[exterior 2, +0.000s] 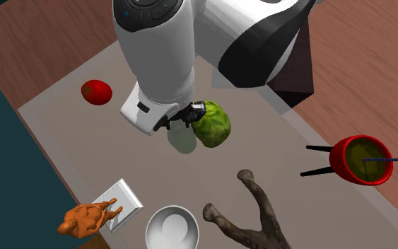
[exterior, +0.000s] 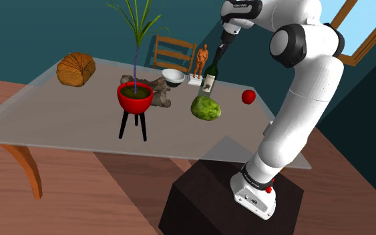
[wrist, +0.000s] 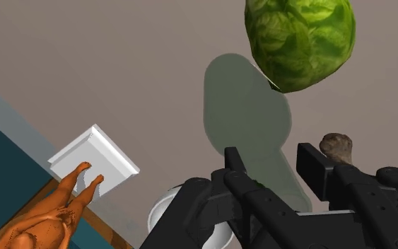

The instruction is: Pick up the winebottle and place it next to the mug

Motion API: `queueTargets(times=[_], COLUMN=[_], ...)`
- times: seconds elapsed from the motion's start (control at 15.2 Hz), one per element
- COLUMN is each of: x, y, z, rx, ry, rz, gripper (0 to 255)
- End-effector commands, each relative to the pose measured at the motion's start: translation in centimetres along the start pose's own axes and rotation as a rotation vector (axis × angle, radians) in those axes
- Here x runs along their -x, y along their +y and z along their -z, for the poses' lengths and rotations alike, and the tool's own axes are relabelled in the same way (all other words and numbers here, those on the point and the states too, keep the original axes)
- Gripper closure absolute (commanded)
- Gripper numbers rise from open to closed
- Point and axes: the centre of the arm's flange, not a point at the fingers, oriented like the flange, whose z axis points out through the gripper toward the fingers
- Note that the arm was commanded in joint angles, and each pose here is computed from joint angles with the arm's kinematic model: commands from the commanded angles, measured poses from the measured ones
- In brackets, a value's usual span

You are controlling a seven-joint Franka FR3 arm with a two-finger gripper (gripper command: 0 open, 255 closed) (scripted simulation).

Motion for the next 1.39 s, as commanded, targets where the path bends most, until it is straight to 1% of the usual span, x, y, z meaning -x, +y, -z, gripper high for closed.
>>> queueTargets(times=[0.0,1.06,1.32], x=[-0.2,-1.1,3.3], y=[0.1,0.4,0.0], z=[1.1,9.2,12.2], rx=[0.000,0.000,0.000], ry=[0.000,0.000,0.000], rz=[0.000,0.000,0.000], gripper=[255,255,255])
